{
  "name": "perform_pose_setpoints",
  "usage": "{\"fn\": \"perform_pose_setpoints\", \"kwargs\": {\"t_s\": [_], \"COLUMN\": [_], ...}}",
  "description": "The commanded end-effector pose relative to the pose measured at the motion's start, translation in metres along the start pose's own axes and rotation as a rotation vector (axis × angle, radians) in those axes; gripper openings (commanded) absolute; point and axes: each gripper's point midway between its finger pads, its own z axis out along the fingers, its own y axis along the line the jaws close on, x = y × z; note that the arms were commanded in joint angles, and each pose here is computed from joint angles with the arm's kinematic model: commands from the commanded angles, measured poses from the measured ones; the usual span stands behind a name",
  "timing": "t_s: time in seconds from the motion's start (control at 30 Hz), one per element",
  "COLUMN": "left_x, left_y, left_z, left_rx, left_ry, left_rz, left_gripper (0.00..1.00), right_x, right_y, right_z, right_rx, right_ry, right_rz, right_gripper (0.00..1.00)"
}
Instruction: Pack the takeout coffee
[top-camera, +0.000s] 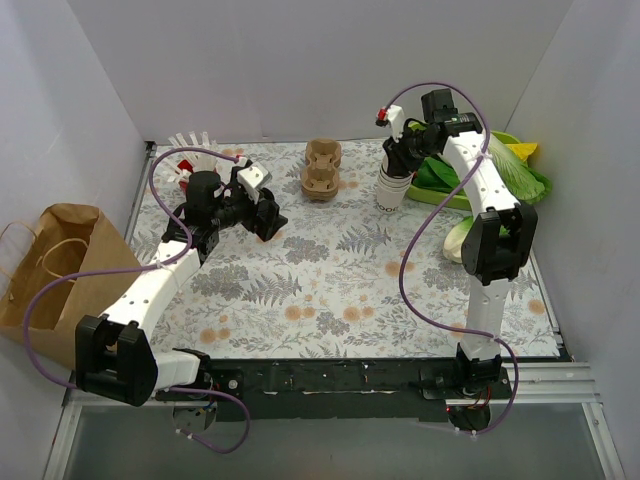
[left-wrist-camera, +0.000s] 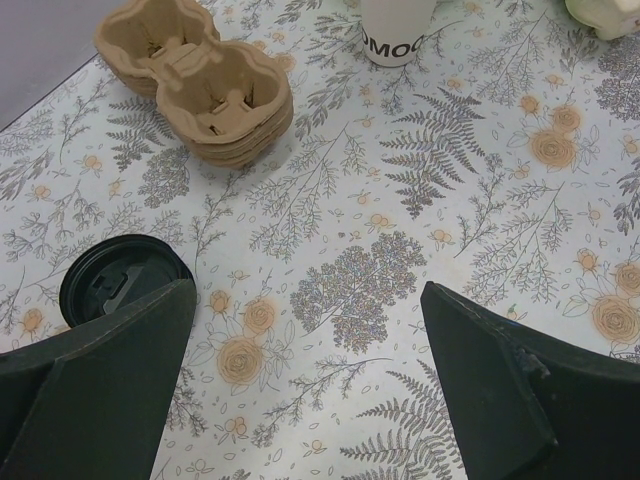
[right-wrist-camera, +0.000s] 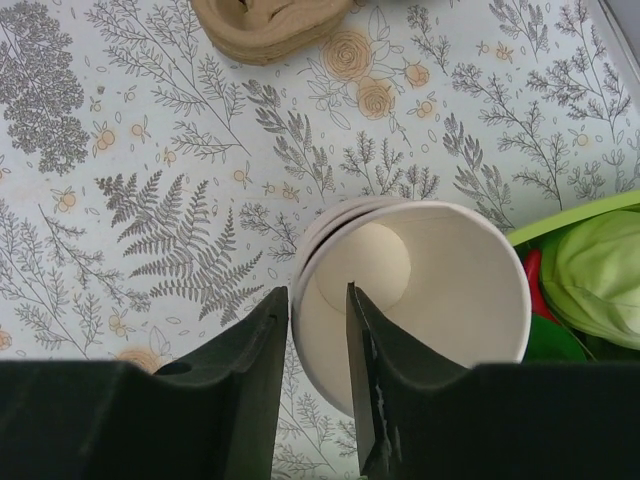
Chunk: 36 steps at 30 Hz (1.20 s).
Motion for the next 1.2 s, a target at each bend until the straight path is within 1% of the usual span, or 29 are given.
{"fn": "perform_pose_setpoints", "kwargs": {"t_s": [0.0, 0.1, 0.2, 0.23, 0.27, 0.3, 0.43, 0.47, 0.53, 0.67, 0.87, 0.93, 1.03, 1.1, 1.13, 1.17], "left_x": [-0.005, -0.004, -0.004, -0.003, -0.003, -0.002, 0.001, 0.002, 0.004, 0.008, 0.012, 0.011, 0.009, 0.007, 0.004, 0.001], "left_y": [0.001, 0.000, 0.000, -0.001, -0.002, -0.002, -0.004, -0.004, -0.004, -0.005, -0.006, -0.006, -0.004, -0.004, -0.004, -0.003], "left_z": [0.000, 0.001, 0.001, 0.001, 0.001, 0.001, 0.001, 0.001, 0.001, 0.001, 0.000, 0.000, -0.002, -0.003, -0.003, -0.003], "left_rx": [-0.002, 0.001, 0.004, 0.006, 0.009, 0.009, 0.014, 0.013, 0.011, 0.014, 0.011, 0.009, -0.003, -0.007, -0.010, -0.015], "left_ry": [-0.017, -0.016, -0.020, -0.019, -0.020, -0.018, -0.017, -0.015, -0.015, -0.011, -0.005, -0.007, -0.011, -0.014, -0.020, -0.026], "left_rz": [0.017, 0.016, 0.013, 0.011, 0.010, 0.009, 0.009, 0.010, 0.010, 0.007, 0.012, 0.015, 0.014, 0.006, 0.001, -0.008], "left_gripper": [0.98, 0.98, 0.98, 0.98, 0.98, 0.98, 0.98, 0.98, 0.98, 0.98, 0.98, 0.98, 0.98, 0.98, 0.98, 0.98], "right_x": [-0.017, -0.018, -0.019, -0.019, -0.020, -0.022, -0.036, -0.043, -0.043, -0.057, -0.054, -0.064, -0.097, -0.116, -0.121, -0.130], "right_y": [-0.004, -0.002, 0.000, 0.000, 0.000, 0.001, 0.003, 0.005, 0.003, 0.016, 0.012, 0.013, 0.021, 0.039, 0.050, 0.071], "right_z": [-0.008, -0.011, -0.014, -0.015, -0.015, -0.017, -0.027, -0.034, -0.034, -0.047, -0.050, -0.058, -0.080, -0.095, -0.097, -0.103], "right_rx": [0.021, 0.019, 0.019, 0.022, 0.026, 0.034, 0.074, 0.103, 0.144, 0.195, 0.237, 0.243, 0.264, 0.255, 0.226, 0.199], "right_ry": [-0.034, -0.038, -0.036, -0.034, -0.030, -0.033, -0.052, -0.057, -0.049, -0.074, -0.031, -0.055, -0.144, -0.178, -0.187, -0.207], "right_rz": [-0.040, -0.037, -0.037, -0.037, -0.038, -0.045, -0.093, -0.122, -0.167, -0.276, -0.287, -0.298, -0.349, -0.404, -0.457, -0.508], "right_gripper": [0.36, 0.29, 0.16, 0.13, 0.05, 0.03, 0.01, 0.01, 0.01, 0.01, 0.01, 0.01, 0.01, 0.01, 0.01, 0.01]}}
